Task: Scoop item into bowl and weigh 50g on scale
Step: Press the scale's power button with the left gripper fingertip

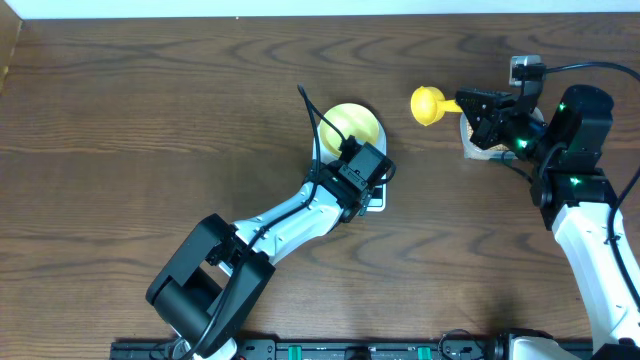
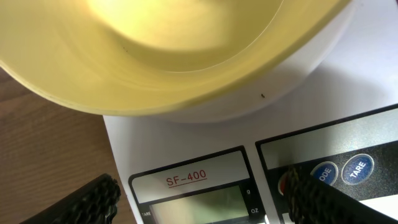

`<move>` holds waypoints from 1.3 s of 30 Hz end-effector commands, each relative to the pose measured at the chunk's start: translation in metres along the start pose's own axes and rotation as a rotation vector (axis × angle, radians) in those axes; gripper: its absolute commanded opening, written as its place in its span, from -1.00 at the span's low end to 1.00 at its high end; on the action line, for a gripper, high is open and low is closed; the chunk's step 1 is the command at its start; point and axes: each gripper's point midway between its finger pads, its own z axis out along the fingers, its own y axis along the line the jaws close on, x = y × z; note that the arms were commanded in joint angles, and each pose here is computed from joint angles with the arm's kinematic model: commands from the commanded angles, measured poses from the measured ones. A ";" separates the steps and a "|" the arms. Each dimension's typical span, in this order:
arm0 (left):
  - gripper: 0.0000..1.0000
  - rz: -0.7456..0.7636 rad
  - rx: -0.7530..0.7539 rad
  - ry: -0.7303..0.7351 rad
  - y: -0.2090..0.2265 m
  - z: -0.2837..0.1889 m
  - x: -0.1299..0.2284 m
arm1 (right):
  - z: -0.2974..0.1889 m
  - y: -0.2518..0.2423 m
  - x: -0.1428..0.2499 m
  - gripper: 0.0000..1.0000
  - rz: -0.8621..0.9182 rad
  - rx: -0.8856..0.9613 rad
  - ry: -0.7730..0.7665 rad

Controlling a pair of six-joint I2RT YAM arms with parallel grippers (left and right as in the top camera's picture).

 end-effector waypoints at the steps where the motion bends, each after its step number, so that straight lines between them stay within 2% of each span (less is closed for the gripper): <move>1: 0.73 0.025 -0.029 0.038 0.002 0.012 0.013 | -0.005 0.005 -0.015 -0.98 -0.037 -0.002 -0.032; 20: 0.73 0.041 -0.018 0.092 0.002 0.009 0.025 | -0.005 0.005 -0.015 -0.98 -0.037 -0.001 -0.032; 24: 0.74 0.028 0.004 0.058 0.003 -0.007 0.015 | -0.005 0.005 -0.015 -0.98 -0.037 -0.001 -0.032; 30: 0.73 0.002 0.116 0.010 -0.006 -0.038 0.002 | -0.005 0.005 -0.015 -0.98 -0.036 -0.002 -0.032; 39: 0.73 -0.039 0.162 -0.109 0.006 -0.089 -0.020 | -0.005 0.005 -0.015 -0.98 -0.036 -0.001 -0.031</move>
